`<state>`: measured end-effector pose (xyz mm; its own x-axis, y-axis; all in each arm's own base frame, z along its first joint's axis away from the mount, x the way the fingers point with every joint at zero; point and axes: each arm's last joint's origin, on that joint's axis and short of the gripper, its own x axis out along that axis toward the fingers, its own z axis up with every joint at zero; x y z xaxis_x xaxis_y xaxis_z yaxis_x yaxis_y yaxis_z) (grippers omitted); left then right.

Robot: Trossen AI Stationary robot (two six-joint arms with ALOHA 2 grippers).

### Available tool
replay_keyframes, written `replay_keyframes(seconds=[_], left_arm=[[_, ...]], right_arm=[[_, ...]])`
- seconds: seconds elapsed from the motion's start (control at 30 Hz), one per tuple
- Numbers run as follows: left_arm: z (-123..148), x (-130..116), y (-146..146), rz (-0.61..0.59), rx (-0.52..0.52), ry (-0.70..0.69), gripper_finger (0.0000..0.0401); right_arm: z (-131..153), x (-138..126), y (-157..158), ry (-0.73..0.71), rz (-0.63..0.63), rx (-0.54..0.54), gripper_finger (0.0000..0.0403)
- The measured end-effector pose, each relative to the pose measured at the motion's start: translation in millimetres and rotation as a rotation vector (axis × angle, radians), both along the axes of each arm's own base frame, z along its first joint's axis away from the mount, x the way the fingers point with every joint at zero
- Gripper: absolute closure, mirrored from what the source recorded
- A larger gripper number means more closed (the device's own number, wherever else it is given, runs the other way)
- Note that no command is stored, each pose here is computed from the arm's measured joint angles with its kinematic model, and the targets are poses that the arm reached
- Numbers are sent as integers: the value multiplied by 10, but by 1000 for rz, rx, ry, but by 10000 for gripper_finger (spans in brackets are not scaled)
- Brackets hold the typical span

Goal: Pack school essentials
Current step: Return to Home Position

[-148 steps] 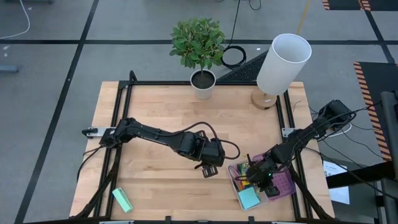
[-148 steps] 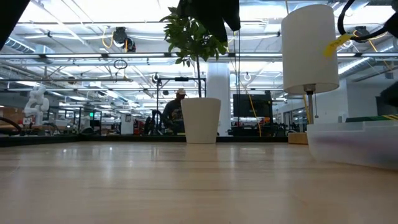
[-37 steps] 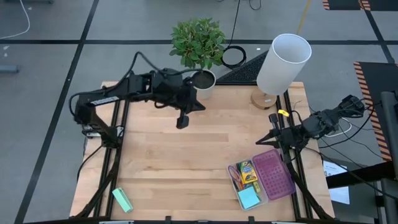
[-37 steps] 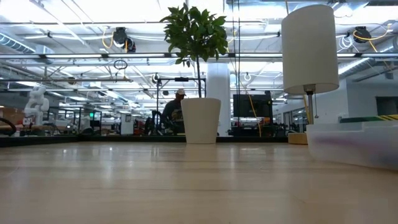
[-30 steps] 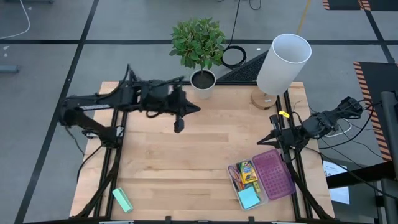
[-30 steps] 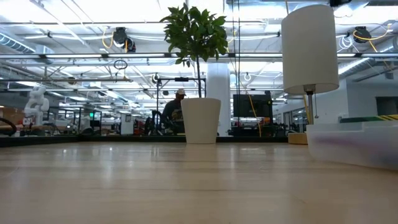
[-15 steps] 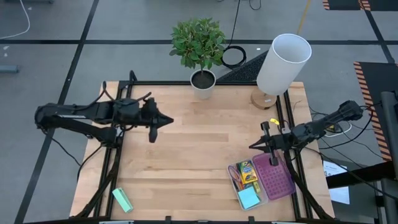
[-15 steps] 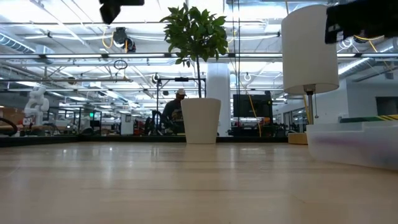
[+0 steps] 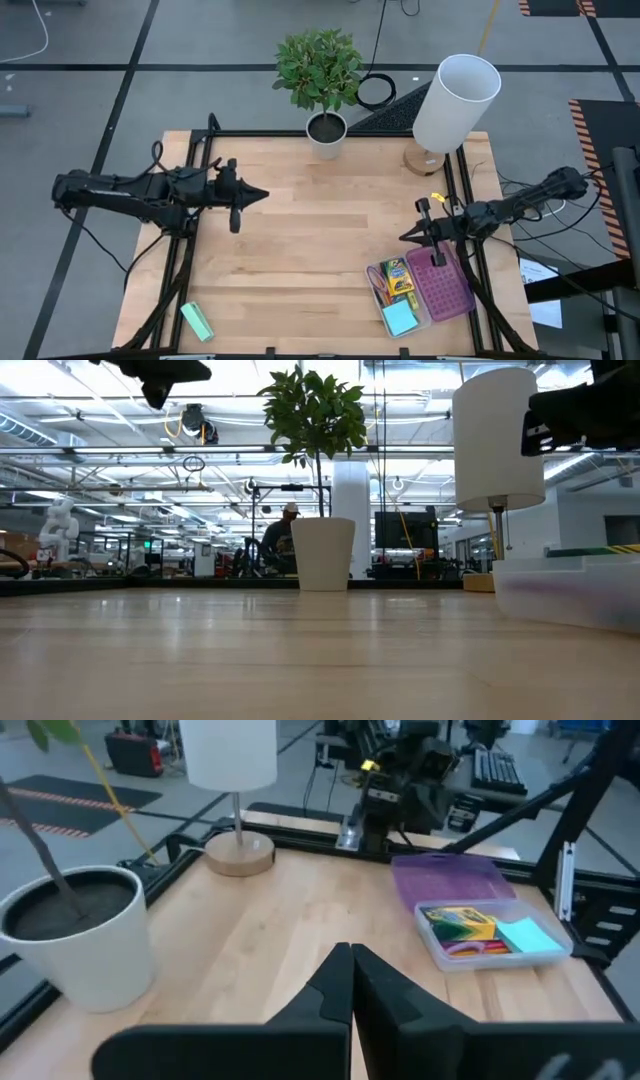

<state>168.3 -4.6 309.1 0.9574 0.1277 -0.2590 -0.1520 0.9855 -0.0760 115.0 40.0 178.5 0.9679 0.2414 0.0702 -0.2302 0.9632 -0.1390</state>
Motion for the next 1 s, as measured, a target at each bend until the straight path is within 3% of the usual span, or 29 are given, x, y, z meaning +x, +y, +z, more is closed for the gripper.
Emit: replay_keyframes(seconds=[0.13,1.0], left_arm=[[-82,-38,3,4,-11,-4,400],[-31,-38,6,11,6,-64,400]], right_arm=[[32,2,-41,-37,6,41,403],[20,-109,-323,-50,-87,-15,403]])
